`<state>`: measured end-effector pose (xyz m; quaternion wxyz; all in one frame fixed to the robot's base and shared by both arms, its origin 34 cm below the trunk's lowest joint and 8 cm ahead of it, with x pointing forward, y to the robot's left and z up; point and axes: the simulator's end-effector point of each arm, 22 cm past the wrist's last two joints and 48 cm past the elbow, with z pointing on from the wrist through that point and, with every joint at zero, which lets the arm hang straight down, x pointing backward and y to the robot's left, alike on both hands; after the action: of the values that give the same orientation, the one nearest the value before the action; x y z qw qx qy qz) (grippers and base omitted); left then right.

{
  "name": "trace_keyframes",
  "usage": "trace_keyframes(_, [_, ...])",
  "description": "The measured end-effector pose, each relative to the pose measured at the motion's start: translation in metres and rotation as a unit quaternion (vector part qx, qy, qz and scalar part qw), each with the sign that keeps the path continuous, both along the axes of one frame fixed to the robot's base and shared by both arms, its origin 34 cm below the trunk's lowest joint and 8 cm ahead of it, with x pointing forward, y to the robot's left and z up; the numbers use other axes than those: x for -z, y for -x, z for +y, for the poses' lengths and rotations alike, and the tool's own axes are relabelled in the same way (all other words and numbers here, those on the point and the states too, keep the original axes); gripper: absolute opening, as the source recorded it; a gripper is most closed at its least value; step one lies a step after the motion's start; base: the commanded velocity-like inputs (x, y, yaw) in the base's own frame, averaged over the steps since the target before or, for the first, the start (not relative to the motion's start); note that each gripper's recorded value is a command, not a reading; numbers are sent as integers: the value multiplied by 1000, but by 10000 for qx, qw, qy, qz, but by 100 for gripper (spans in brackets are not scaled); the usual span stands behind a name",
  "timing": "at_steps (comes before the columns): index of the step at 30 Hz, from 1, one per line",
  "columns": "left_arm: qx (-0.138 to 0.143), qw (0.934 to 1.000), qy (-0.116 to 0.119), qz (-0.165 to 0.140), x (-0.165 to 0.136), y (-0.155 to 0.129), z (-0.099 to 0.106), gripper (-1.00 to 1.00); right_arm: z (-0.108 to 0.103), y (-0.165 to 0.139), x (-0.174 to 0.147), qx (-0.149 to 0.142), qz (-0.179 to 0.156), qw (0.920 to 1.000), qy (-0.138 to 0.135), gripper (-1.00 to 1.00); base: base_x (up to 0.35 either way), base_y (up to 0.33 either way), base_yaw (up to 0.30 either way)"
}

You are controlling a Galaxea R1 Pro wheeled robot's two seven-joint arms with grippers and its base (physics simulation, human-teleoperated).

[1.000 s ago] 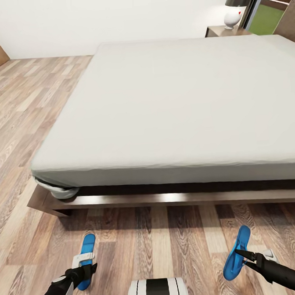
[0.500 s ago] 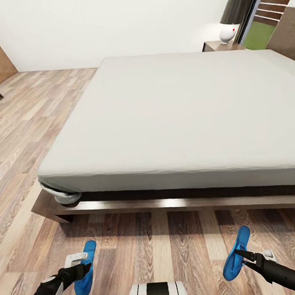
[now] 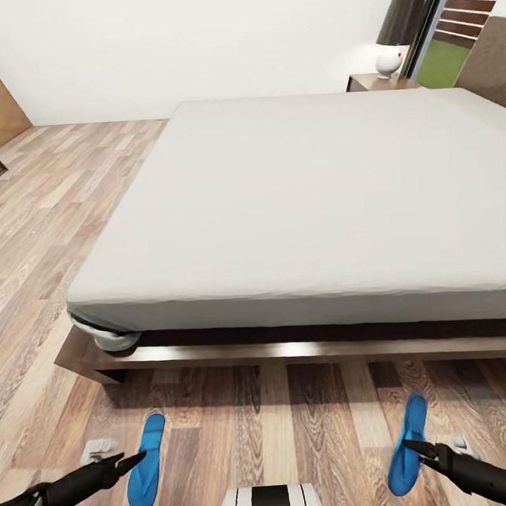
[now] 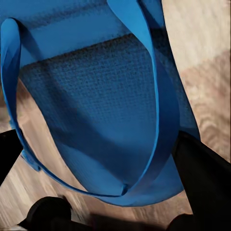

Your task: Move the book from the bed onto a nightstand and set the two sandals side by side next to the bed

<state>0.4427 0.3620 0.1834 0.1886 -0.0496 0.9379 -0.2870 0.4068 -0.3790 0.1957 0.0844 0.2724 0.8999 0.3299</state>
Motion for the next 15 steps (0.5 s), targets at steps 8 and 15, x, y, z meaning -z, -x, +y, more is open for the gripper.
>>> trace_keyframes(8, [8, 10000, 70, 23, -1, 3, -2, 100, -61, 63, 44, -961, 1194, 9712, 1826, -100, 0, 144, 0])
trace_keyframes(15, [9, 10000, 71, 21, -1, 3, -2, 100, -121, 67, 44, -1011, 1625, 9333, 3039, -100, 0, 248, 0])
